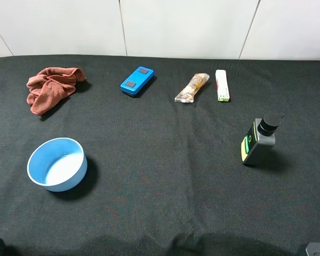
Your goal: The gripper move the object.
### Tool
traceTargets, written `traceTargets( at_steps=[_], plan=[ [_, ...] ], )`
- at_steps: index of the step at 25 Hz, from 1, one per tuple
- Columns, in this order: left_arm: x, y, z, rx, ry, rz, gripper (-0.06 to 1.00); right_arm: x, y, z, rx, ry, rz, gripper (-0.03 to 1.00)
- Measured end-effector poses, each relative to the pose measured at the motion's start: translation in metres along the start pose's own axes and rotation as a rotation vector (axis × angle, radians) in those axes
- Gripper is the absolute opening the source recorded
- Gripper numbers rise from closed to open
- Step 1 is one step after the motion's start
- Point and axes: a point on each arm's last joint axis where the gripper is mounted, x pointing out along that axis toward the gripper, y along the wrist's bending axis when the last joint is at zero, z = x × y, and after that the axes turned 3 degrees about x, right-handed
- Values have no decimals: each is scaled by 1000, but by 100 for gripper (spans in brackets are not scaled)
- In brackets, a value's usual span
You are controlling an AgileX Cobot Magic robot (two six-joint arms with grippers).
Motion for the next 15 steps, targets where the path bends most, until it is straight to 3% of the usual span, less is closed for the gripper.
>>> traceTargets(
  at_steps=[11,15],
  plan=[
    [0,0,0,0,0,0,100,0,0,0,0,0,-1,69],
    [0,0,0,0,0,0,100,0,0,0,20,-4,-43,69]
  ],
)
